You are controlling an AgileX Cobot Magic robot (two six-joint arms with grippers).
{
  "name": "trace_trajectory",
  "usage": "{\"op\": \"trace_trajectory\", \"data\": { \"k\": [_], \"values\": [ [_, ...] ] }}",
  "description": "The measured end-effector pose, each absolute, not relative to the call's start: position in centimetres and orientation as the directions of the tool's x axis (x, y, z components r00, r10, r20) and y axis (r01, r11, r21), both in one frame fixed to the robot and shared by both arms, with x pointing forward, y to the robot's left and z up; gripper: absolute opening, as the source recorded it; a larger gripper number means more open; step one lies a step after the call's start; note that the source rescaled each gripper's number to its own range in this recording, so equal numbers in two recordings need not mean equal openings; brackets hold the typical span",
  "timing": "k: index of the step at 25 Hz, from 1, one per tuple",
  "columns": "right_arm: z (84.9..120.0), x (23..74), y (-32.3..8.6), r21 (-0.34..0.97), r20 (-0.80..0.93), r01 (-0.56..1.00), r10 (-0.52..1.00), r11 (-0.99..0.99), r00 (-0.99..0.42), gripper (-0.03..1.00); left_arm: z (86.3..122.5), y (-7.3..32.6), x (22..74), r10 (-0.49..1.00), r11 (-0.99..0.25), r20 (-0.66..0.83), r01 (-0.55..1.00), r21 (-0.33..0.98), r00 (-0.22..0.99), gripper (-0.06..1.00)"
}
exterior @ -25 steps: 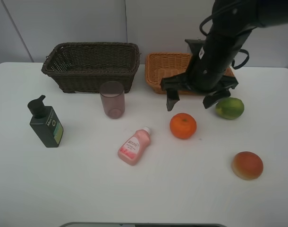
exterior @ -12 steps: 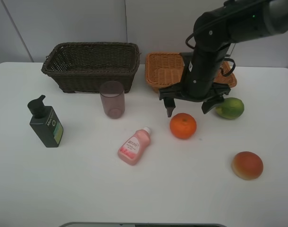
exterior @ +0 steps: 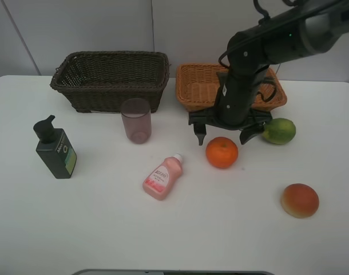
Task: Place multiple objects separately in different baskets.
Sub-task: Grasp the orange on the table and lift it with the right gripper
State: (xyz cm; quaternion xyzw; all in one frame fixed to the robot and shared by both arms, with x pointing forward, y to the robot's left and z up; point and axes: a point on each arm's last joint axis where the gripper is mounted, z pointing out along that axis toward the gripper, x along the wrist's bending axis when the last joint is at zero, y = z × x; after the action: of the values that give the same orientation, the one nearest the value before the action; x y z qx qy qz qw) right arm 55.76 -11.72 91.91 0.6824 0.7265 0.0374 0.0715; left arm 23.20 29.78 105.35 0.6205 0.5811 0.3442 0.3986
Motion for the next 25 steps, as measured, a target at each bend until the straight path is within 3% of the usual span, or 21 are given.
{"op": "trace_trajectory", "data": {
  "k": [25],
  "values": [
    [88.4,55.9,-11.5,0.083,-0.069,0.996,0.997,0.029,-0.023,1.00,105.3,29.8,23.2,0.995,-0.007,-0.036,0.447,0.895,0.088,0.92]
  ]
}}
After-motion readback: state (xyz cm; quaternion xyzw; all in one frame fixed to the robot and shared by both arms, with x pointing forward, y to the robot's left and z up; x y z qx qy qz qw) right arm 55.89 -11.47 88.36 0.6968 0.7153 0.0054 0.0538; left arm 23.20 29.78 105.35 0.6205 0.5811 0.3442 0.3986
